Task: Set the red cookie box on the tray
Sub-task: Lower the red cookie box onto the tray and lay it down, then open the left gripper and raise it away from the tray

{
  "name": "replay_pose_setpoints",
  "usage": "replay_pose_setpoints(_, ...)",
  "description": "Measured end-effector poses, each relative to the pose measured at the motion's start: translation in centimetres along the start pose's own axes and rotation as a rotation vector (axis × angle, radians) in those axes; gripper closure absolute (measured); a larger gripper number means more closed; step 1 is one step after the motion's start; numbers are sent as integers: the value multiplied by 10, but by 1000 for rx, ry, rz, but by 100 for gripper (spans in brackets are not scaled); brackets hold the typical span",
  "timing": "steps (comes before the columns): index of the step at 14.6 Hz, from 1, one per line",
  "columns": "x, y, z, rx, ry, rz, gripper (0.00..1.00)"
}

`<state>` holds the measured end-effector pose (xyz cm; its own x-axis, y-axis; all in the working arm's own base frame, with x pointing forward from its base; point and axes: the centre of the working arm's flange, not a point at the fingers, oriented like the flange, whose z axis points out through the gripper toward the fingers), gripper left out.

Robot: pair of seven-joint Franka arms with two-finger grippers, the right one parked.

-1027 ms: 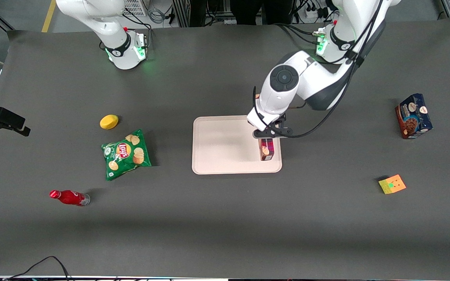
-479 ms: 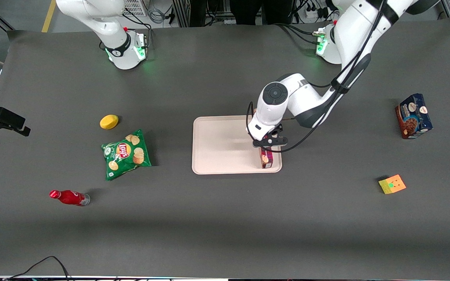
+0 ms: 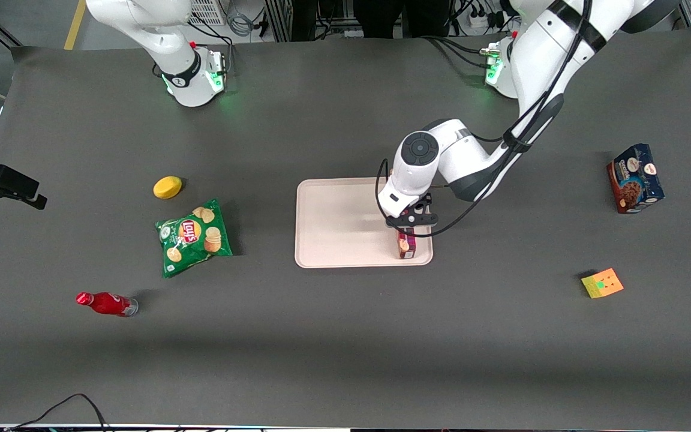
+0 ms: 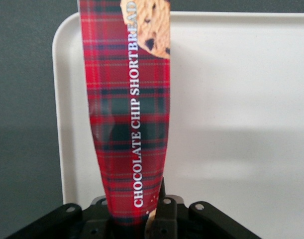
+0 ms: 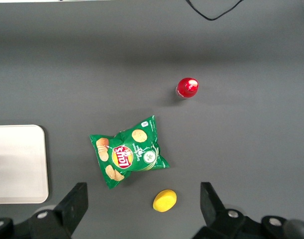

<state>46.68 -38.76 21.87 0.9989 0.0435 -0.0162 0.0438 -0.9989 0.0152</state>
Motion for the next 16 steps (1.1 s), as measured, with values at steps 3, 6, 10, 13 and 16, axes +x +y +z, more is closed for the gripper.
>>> replay_pose_setpoints(3, -1, 0, 6, 10, 4, 18, 71)
replay_pose_setpoints(6, 0, -2, 8, 11, 2, -7, 44)
replay_pose_setpoints(10, 1, -2, 8, 5, 7, -25, 4)
replay_pose_setpoints(13, 3, -4, 8, 2, 10, -29, 0)
replay_pose_setpoints(16, 10, -2, 1, -3, 24, -34, 0)
